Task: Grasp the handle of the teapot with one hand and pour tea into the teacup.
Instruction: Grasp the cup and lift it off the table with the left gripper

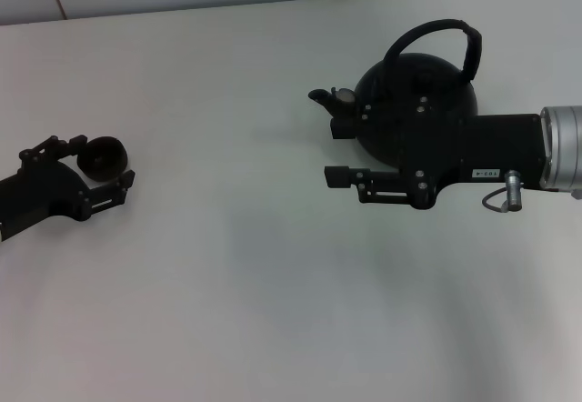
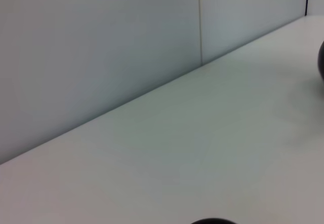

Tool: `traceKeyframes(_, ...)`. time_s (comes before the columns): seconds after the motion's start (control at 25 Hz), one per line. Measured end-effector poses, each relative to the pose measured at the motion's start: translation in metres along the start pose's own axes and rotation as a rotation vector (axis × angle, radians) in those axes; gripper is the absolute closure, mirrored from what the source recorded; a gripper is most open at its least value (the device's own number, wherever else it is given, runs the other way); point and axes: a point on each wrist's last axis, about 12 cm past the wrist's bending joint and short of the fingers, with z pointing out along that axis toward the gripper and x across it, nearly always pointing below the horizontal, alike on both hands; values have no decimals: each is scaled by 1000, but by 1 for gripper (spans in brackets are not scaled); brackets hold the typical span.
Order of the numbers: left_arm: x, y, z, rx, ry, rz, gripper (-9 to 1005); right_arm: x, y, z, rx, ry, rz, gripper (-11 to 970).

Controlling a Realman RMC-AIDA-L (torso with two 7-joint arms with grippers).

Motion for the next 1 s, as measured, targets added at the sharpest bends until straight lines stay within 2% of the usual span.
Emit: traceKeyframes(1.0, -4, 3, 15, -25, 50, 27, 212, -4, -3, 1, -3, 0, -15, 406)
